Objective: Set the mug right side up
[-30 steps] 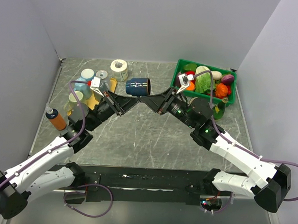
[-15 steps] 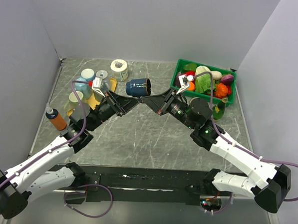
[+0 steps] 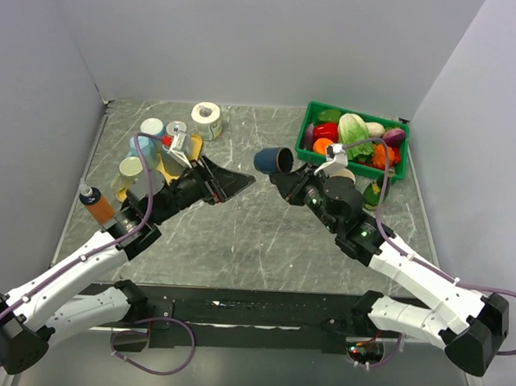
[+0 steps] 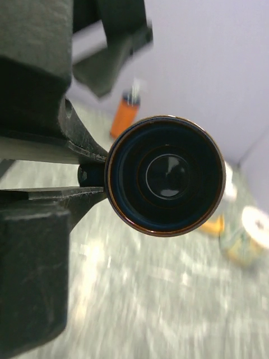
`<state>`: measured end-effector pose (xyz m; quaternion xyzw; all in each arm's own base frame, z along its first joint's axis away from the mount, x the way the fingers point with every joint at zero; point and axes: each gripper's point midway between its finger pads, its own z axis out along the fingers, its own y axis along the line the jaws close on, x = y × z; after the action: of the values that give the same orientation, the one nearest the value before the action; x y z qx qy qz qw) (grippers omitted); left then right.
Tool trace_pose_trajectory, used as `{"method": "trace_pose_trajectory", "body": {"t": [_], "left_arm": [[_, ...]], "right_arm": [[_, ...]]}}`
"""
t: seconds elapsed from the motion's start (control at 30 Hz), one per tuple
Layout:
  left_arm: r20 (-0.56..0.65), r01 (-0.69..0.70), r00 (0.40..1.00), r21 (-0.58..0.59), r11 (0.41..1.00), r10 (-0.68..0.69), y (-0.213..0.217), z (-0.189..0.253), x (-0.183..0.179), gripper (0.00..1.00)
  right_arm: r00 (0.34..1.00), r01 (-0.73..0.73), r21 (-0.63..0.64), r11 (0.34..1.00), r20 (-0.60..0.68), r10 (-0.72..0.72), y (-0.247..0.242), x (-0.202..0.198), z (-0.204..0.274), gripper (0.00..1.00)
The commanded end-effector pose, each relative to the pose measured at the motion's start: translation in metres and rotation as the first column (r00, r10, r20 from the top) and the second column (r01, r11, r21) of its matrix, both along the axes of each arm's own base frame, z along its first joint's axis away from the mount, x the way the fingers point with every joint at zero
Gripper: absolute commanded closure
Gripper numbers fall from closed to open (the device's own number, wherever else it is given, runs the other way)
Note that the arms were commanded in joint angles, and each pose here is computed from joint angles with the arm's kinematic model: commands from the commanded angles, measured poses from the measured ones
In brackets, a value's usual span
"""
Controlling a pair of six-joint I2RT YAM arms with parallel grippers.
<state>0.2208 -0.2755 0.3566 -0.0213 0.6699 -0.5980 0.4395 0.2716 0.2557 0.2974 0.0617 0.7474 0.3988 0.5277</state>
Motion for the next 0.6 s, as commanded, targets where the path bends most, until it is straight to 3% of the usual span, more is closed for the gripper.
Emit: {"method": "trace_pose_trajectory", "body": {"t": [0.0,0.13,0.57], "left_arm": [[0.015,-0.046,0.999,0.048,0.998,0.046,0.007,0.003,0.004,0.04],[0.012,-0.086,0.996,0.096,0.992,0.085,0.014,-0.002,0.007,0.04],[0.007,-0.171,0.985,0.199,0.965,0.174,0.027,-0.015,0.018,0.04]], "right_arm": [[0.981,0.189,-0.144,0.972,0.069,-0.18,-0.045,0.016,0.009,1.0],[0.962,0.262,-0.335,0.905,0.015,-0.272,-0.078,0.033,-0.022,1.0],[0.936,0.119,-0.599,0.792,-0.198,-0.291,-0.094,0.078,-0.113,1.0]]}}
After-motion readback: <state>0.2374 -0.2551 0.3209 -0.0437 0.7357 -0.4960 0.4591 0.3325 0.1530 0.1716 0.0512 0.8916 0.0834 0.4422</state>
